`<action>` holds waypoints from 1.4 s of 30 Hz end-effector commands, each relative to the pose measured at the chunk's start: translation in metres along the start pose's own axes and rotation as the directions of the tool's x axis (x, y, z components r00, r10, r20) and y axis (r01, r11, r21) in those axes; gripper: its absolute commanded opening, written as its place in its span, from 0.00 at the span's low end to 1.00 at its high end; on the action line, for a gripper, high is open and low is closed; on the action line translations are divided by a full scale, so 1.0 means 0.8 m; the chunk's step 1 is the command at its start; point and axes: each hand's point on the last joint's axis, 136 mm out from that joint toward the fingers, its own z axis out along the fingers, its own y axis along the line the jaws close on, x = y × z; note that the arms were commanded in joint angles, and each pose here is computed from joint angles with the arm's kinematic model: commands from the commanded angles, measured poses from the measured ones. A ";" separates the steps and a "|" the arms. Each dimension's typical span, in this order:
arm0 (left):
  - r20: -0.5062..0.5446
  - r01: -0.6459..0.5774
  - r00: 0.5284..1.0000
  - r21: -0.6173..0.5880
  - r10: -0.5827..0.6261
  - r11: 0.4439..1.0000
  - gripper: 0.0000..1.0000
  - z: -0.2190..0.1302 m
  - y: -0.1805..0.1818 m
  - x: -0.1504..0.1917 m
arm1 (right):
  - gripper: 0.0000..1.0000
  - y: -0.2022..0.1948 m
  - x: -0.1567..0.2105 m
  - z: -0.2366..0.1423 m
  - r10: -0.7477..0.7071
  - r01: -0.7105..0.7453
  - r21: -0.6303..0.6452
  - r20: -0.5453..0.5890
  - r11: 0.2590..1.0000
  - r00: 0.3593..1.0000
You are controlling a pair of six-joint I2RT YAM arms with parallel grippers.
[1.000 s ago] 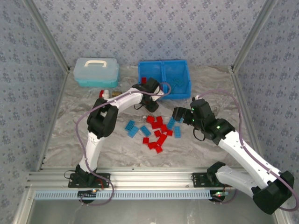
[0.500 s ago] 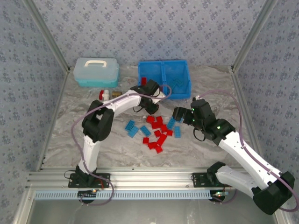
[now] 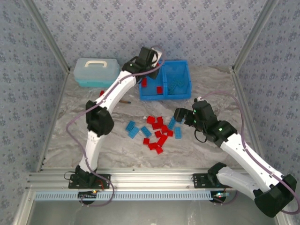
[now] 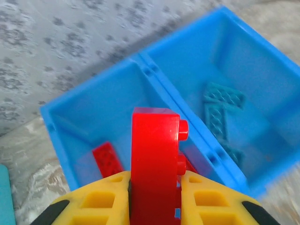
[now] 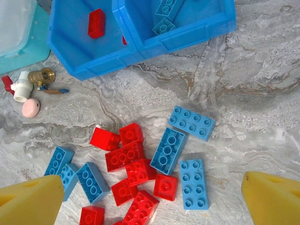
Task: Sort the legos into containers by color
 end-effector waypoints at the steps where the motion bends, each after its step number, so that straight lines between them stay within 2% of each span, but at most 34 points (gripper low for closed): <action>1: -0.117 0.064 0.991 -0.068 -0.072 0.996 0.23 0.050 0.013 0.045 | 1.00 -0.003 0.000 -0.007 0.021 -0.021 0.003 0.017 1.000 1.000; 5: -0.069 0.108 0.991 -0.034 -0.110 0.994 0.27 0.077 0.014 0.038 | 1.00 -0.005 -0.002 -0.013 0.022 -0.022 0.005 0.027 1.000 0.999; 11: -0.005 0.127 0.992 0.008 -0.127 0.992 0.38 0.056 0.006 0.007 | 1.00 -0.009 0.002 -0.011 0.022 -0.022 0.014 0.022 1.000 1.000; 17: 0.049 0.142 0.988 0.048 -0.144 0.989 0.43 0.000 0.004 -0.032 | 1.00 -0.010 0.007 0.000 0.015 -0.015 0.023 0.009 1.000 1.000; 20: 0.056 0.143 0.987 0.095 -0.148 0.985 0.43 -0.043 -0.005 -0.046 | 1.00 -0.021 0.012 0.010 -0.028 0.028 0.071 -0.010 0.997 1.000; 24: 0.079 0.104 0.990 0.156 -0.117 0.982 0.43 -0.110 -0.028 -0.044 | 1.00 -0.039 0.034 0.031 -0.059 0.072 0.138 -0.097 0.988 0.994; 25: 0.114 0.092 0.987 0.181 -0.114 0.979 0.44 -0.129 -0.034 -0.045 | 1.00 -0.041 0.043 0.039 -0.062 0.080 0.141 -0.123 0.987 0.990; 30: 0.130 0.025 0.989 0.349 -0.075 0.937 0.48 -0.210 -0.068 0.012 | 1.00 -0.046 0.086 0.075 -0.046 0.080 0.131 -0.246 0.988 0.968; 32: 0.107 -0.001 0.993 0.397 -0.045 0.918 0.56 -0.228 -0.083 0.049 | 1.00 -0.051 0.103 0.088 -0.052 0.098 0.145 -0.290 0.985 0.956; 34: 0.091 -0.030 0.996 0.415 -0.009 0.909 0.69 -0.251 -0.095 0.087 | 0.99 -0.058 0.114 0.098 -0.067 0.129 0.177 -0.317 0.976 0.946; 37: 0.041 -0.030 0.999 0.424 0.014 0.905 0.84 -0.269 -0.103 0.145 | 0.93 -0.060 0.125 0.113 -0.088 0.160 0.184 -0.348 0.970 0.933; 42: -0.056 0.026 0.998 0.426 -0.003 0.904 0.90 -0.281 -0.100 0.221 | 0.82 -0.062 0.138 0.134 -0.093 0.189 0.210 -0.397 0.959 0.913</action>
